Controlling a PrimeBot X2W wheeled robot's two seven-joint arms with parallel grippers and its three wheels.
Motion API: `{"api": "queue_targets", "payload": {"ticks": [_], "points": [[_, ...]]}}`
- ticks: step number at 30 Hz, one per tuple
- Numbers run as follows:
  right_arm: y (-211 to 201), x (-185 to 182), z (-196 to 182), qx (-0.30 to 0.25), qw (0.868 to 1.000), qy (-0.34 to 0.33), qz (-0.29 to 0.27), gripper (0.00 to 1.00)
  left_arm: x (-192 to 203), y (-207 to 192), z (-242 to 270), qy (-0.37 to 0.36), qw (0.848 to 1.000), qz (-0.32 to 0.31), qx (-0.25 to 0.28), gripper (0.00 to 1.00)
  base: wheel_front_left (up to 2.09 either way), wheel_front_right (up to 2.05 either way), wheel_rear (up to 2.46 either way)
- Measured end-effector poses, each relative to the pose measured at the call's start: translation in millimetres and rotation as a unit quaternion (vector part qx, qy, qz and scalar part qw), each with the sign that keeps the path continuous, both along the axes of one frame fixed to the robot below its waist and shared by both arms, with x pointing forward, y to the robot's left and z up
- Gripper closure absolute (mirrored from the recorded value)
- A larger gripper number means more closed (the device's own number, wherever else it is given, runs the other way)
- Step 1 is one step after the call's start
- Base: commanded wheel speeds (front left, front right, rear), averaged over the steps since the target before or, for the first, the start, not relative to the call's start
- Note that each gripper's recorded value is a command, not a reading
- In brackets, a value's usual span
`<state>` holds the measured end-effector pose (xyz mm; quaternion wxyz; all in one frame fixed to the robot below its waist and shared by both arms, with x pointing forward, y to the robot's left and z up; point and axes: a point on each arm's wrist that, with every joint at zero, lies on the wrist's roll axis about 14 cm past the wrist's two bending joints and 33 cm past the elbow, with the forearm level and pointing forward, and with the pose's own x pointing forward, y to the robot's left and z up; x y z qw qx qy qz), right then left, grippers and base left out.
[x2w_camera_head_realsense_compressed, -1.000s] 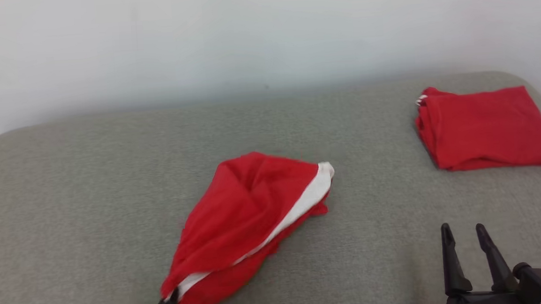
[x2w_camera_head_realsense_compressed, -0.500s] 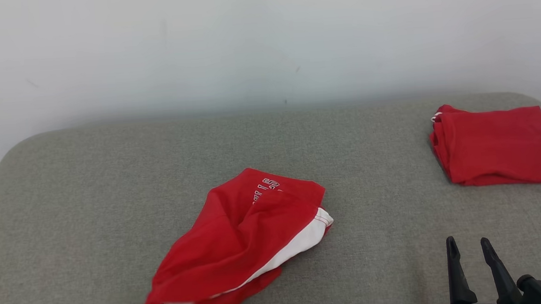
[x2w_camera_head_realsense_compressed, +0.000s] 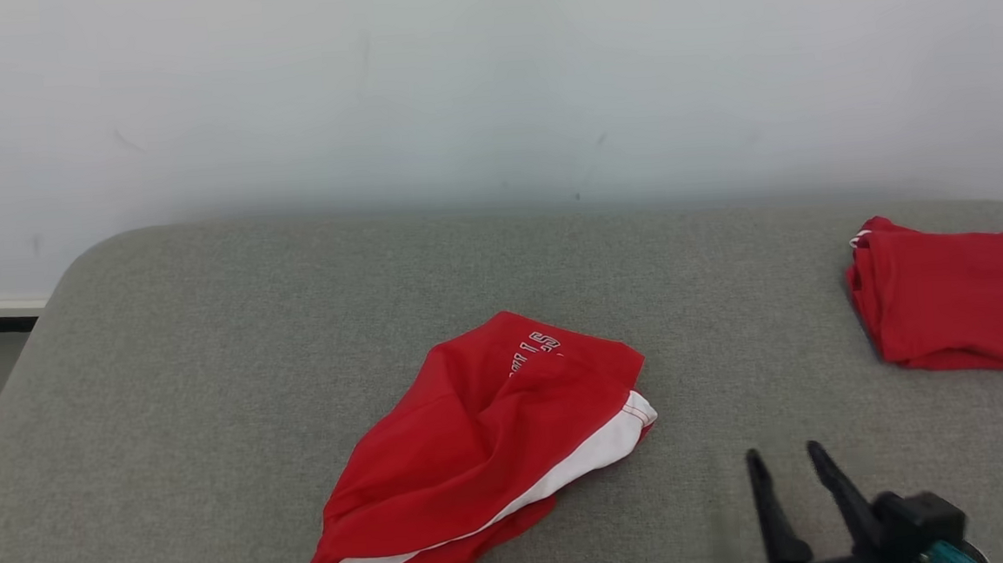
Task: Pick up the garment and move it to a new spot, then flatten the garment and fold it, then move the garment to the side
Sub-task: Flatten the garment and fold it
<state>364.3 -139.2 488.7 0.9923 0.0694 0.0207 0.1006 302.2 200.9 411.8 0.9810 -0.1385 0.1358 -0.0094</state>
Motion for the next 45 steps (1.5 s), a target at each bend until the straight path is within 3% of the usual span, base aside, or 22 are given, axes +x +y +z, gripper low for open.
{"api": "queue_targets", "payload": {"ticks": [11,24,25,26,27,33,39,45], "points": [[42.8,36.4,-15.4,-0.071,0.991,0.048,0.104,0.00,13.6,-10.2,-8.0,0.015,1.000,-0.016,-0.022,0.00,0.00,0.00,0.00],[71.4,75.0,-45.7,-0.113,0.974,0.113,0.161,0.00,28.3,-25.1,-17.2,0.048,0.995,-0.003,-0.092,0.00,0.00,0.00,0.00],[74.0,76.1,-49.8,-0.112,0.972,0.122,0.165,0.08,29.8,-28.0,-17.5,0.052,0.993,-0.002,-0.105,0.50,0.00,0.00,0.00],[76.4,76.5,-54.4,-0.114,0.970,0.130,0.169,0.08,30.7,-31.8,-17.7,0.055,0.992,-0.005,-0.113,0.50,0.00,0.00,0.00],[78.7,77.3,-57.2,-0.115,0.969,0.133,0.173,1.00,31.3,-35.8,-18.5,0.060,0.991,-0.010,-0.118,1.00,0.00,0.00,0.00],[86.7,83.8,-50.6,-0.095,0.973,0.111,0.178,1.00,33.3,-27.0,-10.2,0.036,0.991,0.005,-0.132,1.00,0.00,0.00,0.00],[73.3,66.8,-40.7,-0.058,0.981,0.083,0.164,1.00,19.5,-28.7,9.8,-0.010,0.991,-0.011,-0.132,1.00,0.00,0.00,0.00],[64.1,62.9,-5.2,-0.021,0.987,0.038,0.156,1.00,35.3,-31.9,58.2,-0.076,0.991,-0.057,-0.097,1.00,0.00,0.00,0.00]]}}
